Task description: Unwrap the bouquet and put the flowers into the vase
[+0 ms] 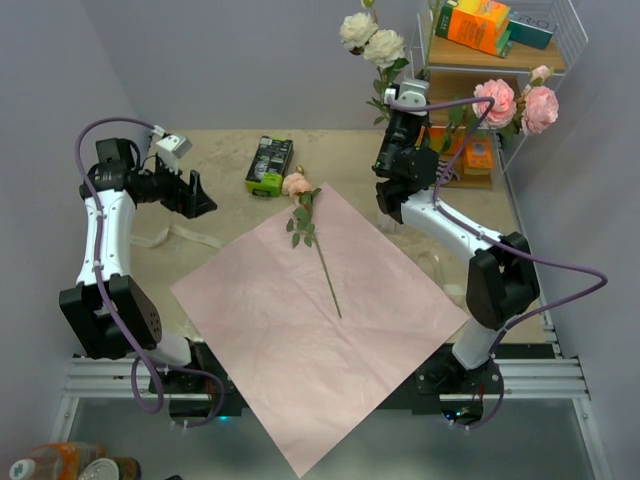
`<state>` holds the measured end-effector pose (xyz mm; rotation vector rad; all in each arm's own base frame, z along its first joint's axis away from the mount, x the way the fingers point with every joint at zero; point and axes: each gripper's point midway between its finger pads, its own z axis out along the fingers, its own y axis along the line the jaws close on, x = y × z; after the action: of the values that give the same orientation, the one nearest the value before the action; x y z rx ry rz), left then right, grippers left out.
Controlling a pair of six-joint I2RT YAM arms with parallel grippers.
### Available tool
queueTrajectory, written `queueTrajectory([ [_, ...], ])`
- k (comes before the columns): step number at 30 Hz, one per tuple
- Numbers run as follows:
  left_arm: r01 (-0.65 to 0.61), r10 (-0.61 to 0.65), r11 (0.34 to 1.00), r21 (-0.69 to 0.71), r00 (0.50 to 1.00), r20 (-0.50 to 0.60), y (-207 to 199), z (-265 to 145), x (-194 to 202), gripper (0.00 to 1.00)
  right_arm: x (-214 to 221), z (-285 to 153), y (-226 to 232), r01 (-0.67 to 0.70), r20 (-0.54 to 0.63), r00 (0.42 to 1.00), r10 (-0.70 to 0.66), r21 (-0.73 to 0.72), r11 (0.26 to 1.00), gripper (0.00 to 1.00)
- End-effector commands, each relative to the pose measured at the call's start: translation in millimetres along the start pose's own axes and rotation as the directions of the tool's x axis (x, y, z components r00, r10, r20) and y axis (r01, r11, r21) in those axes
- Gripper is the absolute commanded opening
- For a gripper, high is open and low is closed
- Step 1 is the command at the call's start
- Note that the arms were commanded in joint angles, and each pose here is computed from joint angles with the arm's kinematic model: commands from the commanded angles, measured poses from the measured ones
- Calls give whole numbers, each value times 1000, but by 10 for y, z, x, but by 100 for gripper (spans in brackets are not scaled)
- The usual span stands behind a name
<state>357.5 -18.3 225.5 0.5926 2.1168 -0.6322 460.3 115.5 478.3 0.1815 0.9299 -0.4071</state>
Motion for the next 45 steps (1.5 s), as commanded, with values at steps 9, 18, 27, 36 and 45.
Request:
queueTrajectory([
  [9, -66, 66, 998, -9, 997, 44, 50, -47, -170, 99, 212, -227, -197, -61, -54, 997, 62, 32, 998, 0],
  [18, -87, 89, 996, -23, 994, 57, -27, -133, -225, 99, 215, -522, -179, -67, -130, 989, 64, -22, 998, 14],
  [27, -110, 112, 993, -31, 991, 71, -154, -249, -280, 99, 125, -643, -261, -78, -200, 977, 68, -43, 996, 76],
  [36, -130, 133, 991, -33, 987, 90, -304, -370, -349, 99, -134, -1237, 95, -104, -275, 961, 29, -262, 960, 83],
  [45, -84, 90, 994, -68, 992, 89, -306, -421, -370, 99, -399, -2075, 320, -216, -392, 918, 50, -390, 895, 94],
])
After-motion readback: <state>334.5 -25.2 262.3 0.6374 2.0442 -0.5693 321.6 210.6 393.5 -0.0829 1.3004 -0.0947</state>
